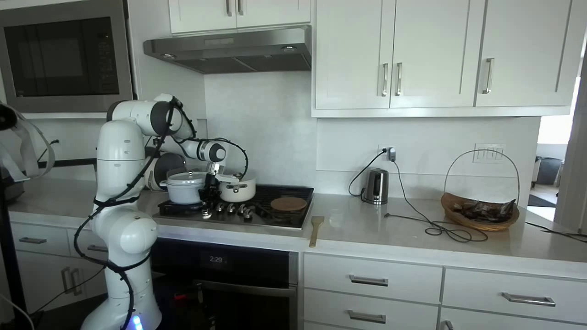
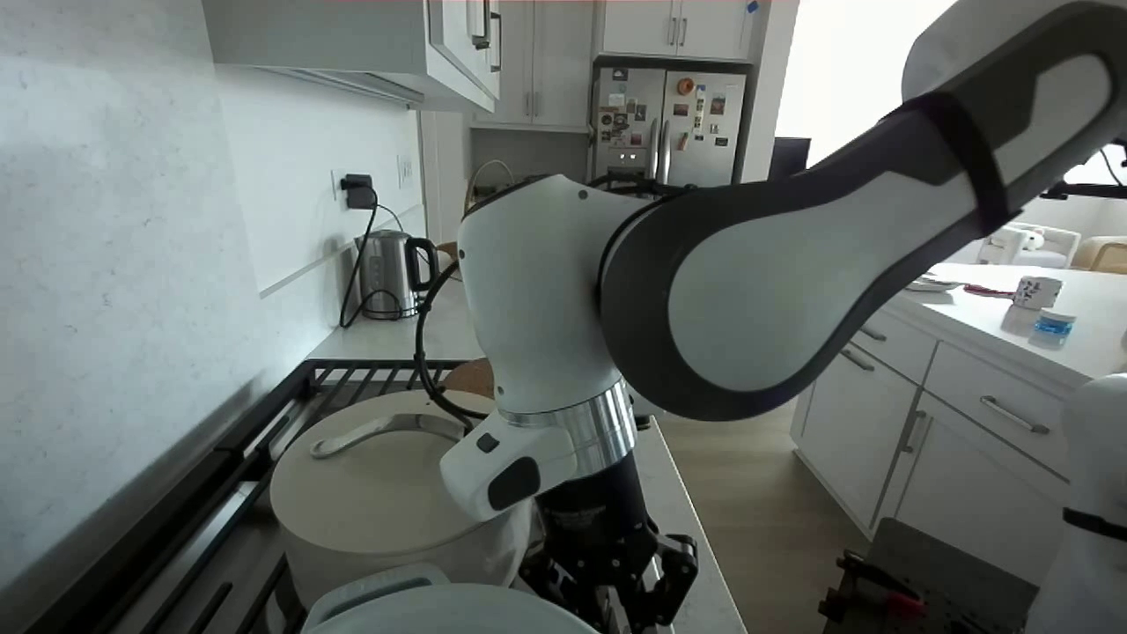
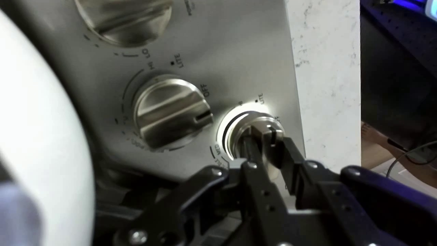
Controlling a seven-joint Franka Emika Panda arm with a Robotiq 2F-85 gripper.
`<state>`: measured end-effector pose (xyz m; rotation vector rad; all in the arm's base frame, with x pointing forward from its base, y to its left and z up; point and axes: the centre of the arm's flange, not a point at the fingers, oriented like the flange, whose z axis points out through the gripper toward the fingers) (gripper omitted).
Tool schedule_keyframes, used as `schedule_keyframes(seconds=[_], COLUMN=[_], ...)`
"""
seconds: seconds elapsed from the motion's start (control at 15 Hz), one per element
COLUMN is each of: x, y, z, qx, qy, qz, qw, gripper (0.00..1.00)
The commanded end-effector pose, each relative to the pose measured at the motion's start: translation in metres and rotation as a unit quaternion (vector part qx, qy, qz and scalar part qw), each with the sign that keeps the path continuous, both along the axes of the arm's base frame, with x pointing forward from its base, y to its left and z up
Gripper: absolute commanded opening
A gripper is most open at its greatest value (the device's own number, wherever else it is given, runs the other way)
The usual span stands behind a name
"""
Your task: Turn on the switch on the stove
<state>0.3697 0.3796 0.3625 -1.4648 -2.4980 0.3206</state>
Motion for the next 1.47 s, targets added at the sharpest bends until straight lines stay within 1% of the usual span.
schedule_keyframes(seconds=[0.0,0.07,0.13,0.33,0.47,0.53,0.67,1.07,1.4], x=[0.006,0.006,0.007,0.013,0.016,0.017,0.016,0.011,-0.009], y=[-0.027,-0.027,-0.031,-0.048,-0.055,-0.055,-0.053,-0.043,-0.027], z=[-0.027,-0.027,-0.027,-0.026,-0.025,-0.022,-0.017,0.012,0.048], qx=[-0.059,-0.061,-0.074,-0.121,-0.140,-0.141,-0.140,-0.109,-0.070], qy=[0.040,0.042,0.043,0.048,0.051,0.045,0.042,0.035,0.024], qz=[0.028,0.027,0.032,0.038,0.038,0.037,0.038,0.021,0.004], qw=[0.9970,0.9969,0.9958,0.9907,0.9881,0.9883,0.9885,0.9932,0.9973], gripper=[0.45,0.47,0.51,0.77,0.92,0.98,1.00,1.00,1.00])
